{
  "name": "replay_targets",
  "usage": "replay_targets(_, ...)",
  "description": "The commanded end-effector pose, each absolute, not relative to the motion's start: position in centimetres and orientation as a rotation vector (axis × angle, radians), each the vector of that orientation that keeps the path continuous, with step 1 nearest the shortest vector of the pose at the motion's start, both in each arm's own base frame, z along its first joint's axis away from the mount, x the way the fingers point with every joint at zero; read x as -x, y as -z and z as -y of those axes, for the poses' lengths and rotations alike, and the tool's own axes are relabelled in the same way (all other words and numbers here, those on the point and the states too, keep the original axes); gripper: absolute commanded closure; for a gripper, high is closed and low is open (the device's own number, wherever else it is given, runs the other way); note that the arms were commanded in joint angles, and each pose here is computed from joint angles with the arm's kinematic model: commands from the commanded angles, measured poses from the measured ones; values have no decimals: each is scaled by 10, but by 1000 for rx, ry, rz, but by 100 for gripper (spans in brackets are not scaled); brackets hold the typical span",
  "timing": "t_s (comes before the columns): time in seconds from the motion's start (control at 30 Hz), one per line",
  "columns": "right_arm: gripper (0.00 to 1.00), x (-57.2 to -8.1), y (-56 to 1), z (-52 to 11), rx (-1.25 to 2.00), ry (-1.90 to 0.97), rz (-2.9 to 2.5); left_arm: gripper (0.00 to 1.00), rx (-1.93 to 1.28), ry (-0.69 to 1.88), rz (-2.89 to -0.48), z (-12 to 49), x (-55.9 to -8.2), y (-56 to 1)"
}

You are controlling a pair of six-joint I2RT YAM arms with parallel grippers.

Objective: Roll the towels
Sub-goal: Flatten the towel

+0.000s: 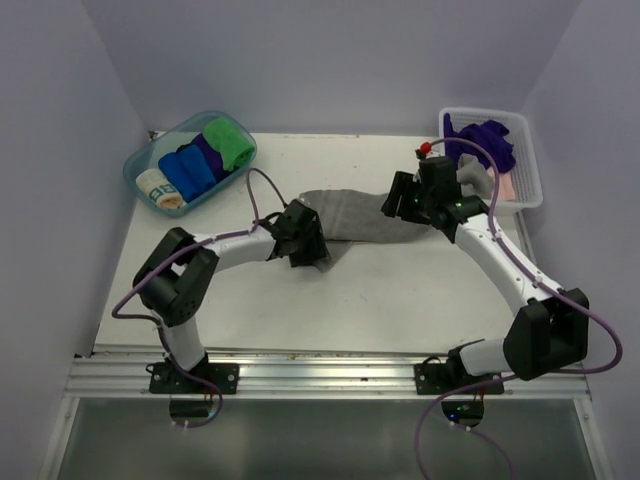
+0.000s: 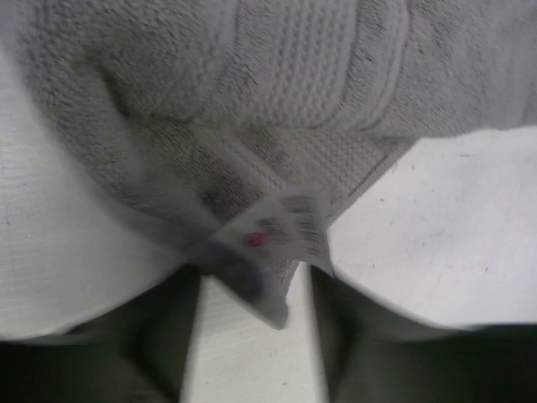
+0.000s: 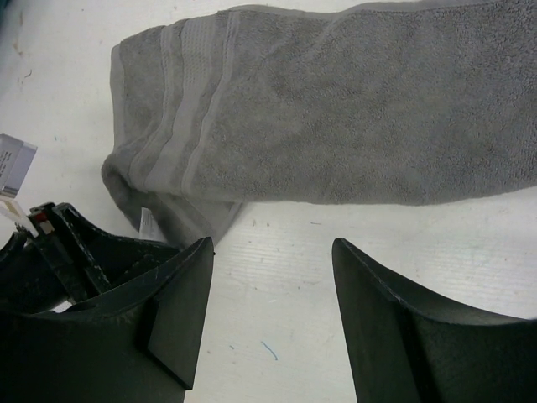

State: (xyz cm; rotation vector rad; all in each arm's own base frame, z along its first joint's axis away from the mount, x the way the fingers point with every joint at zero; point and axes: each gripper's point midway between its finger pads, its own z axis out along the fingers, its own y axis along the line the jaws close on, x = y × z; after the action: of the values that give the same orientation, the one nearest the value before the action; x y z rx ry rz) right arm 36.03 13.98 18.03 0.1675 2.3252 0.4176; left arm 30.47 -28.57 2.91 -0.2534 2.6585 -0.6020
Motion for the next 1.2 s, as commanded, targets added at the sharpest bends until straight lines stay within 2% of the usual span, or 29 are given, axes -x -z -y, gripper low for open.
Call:
replay_targets(0.0, 37, -354, -186, -135, -163, -407, -2306, 63, 302, 525, -2646, 282, -316, -19)
replay_targets(0.07, 38, -353, -185, -129, -179, -370, -2311, 96, 302, 493, -2608, 279, -330, -37)
replay_targets(0.1, 38, -351, -186, -126, -181, -354, -2305, 100, 298, 480, -2594, 275, -334, -44)
replay_targets(0.3, 37, -344, -198, -93, -221, -168, -2249, 100, 386, 525, -2374, 218, -367, -136)
replay_targets(0.5, 34, -344, -211, -77, -305, -136, -2180, 100, 369, 533, -2066, 171, -382, -269)
replay_targets(0.6, 29, -348, -204, -77, -365, -172, -2187, 100, 355, 547, -1976, 162, -376, -311)
replay_targets(0.63, 24, -351, -202, -75, -388, -183, -2184, 100, 350, 557, -1950, 160, -373, -323)
replay_targets(0.73, 17, -356, -189, -77, -450, -268, -2203, 100, 339, 550, -1911, 153, -369, -343)
replay_targets(0.83, 14, -361, -176, -77, -534, -383, -2214, 100, 344, 526, -1896, 146, -366, -350)
replay_targets(1.03, 12, -375, -170, -73, -703, -649, -2081, 100, 338, 520, -1888, 143, -362, -353)
replay_targets(1.17, 11, -393, -164, -75, -760, -708, -2050, 100, 329, 533, -1891, 145, -361, -353)
